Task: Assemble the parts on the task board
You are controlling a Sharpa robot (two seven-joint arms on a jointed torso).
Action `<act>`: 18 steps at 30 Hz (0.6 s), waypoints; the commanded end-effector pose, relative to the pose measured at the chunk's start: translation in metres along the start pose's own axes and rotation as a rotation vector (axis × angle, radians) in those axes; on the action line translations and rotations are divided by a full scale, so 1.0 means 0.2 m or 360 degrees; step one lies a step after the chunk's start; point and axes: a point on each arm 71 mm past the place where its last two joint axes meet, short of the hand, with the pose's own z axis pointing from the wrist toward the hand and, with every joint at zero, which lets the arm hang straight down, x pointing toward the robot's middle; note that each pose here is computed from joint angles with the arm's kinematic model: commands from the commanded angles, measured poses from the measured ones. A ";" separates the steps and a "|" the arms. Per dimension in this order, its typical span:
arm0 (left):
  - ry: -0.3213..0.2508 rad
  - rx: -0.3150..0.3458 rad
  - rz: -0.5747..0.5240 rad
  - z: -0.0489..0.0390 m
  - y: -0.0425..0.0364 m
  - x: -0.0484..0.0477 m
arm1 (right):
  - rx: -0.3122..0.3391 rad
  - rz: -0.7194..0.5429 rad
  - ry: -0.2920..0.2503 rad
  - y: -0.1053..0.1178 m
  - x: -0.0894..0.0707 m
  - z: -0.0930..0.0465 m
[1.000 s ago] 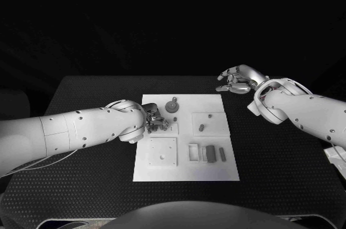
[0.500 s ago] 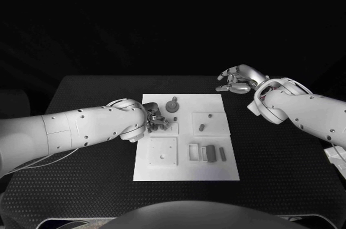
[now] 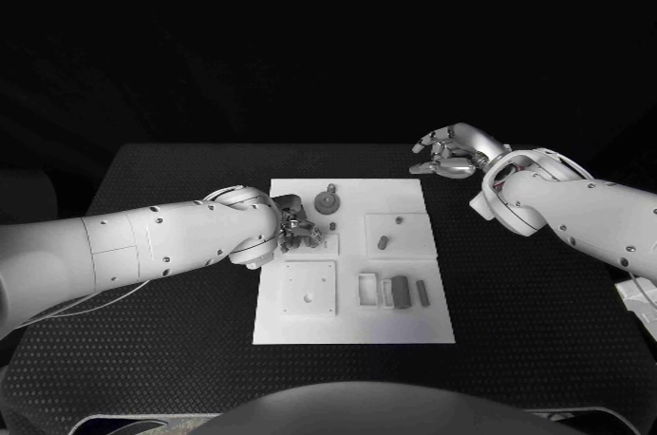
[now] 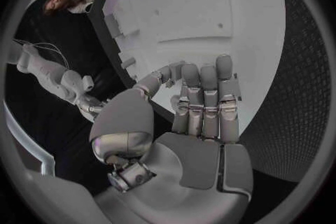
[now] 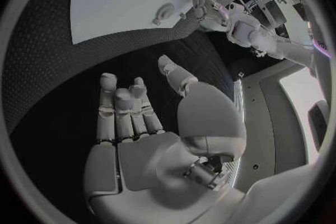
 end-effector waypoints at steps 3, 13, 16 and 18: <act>0.0047 -0.0039 0.0056 0.010 0.018 0.044 | -0.0009 0.0004 0.0023 0.00 0.01 0.00; 0.0075 -0.0060 -0.0085 0.012 0.031 0.032 | -0.0009 0.0005 0.0024 0.00 0.01 0.00; 0.0074 -0.0056 -0.0110 0.012 0.022 0.013 | -0.0008 0.0004 0.0024 0.00 0.01 0.00; 0.0076 -0.0052 -0.0112 0.010 0.019 0.007 | -0.0008 0.0005 0.0024 0.00 0.01 0.00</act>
